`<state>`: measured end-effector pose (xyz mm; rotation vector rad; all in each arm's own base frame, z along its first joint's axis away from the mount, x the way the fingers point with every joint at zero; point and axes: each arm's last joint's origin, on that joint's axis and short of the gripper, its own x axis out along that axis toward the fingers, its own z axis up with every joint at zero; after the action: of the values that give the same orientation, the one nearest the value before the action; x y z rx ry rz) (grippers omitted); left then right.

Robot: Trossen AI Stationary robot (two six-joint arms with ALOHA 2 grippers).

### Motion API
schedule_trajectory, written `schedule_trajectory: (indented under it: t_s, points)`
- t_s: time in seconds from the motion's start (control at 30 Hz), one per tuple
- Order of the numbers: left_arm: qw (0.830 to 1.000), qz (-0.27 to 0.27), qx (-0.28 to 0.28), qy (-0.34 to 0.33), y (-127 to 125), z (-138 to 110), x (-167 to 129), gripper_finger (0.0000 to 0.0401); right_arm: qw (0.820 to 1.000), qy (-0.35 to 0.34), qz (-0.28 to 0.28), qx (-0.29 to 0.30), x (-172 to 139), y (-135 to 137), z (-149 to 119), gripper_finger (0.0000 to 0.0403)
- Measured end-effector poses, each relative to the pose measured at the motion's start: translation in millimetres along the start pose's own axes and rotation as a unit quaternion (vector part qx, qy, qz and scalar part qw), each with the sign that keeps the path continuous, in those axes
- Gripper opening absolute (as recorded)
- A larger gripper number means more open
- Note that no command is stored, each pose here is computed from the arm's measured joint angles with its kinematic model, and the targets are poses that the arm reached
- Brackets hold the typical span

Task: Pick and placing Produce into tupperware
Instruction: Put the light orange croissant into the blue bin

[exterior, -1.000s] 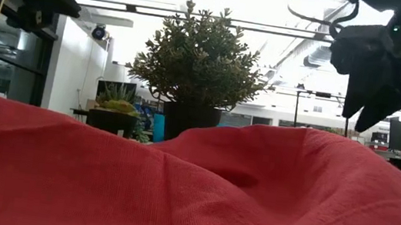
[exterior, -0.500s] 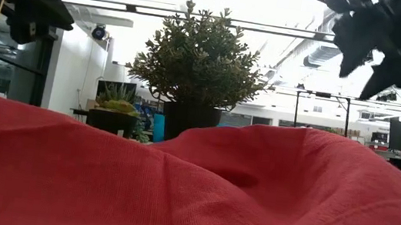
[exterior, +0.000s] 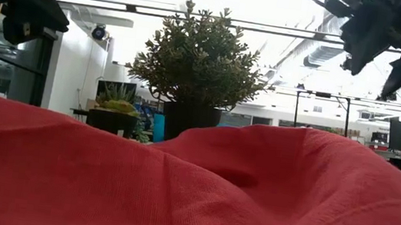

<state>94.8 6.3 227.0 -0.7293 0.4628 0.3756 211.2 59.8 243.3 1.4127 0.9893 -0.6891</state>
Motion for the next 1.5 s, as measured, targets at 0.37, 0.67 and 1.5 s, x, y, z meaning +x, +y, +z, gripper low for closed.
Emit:
schedule_trajectory:
  t_s: [0.37,0.67,1.5]
  points:
    - [0.999,-0.001,0.043,0.017,1,-3,0,0.0040,0.994,-0.016,-0.055,0.090,25,32,-5,0.0199]
    - [0.995,-0.046,0.068,0.054,-2,-5,0,0.0040,0.982,-0.064,-0.114,0.137,34,80,-10,0.0199]
    - [0.990,-0.043,0.106,0.077,1,-8,0,0.0040,0.954,-0.148,-0.177,0.192,82,83,-5,0.0226]
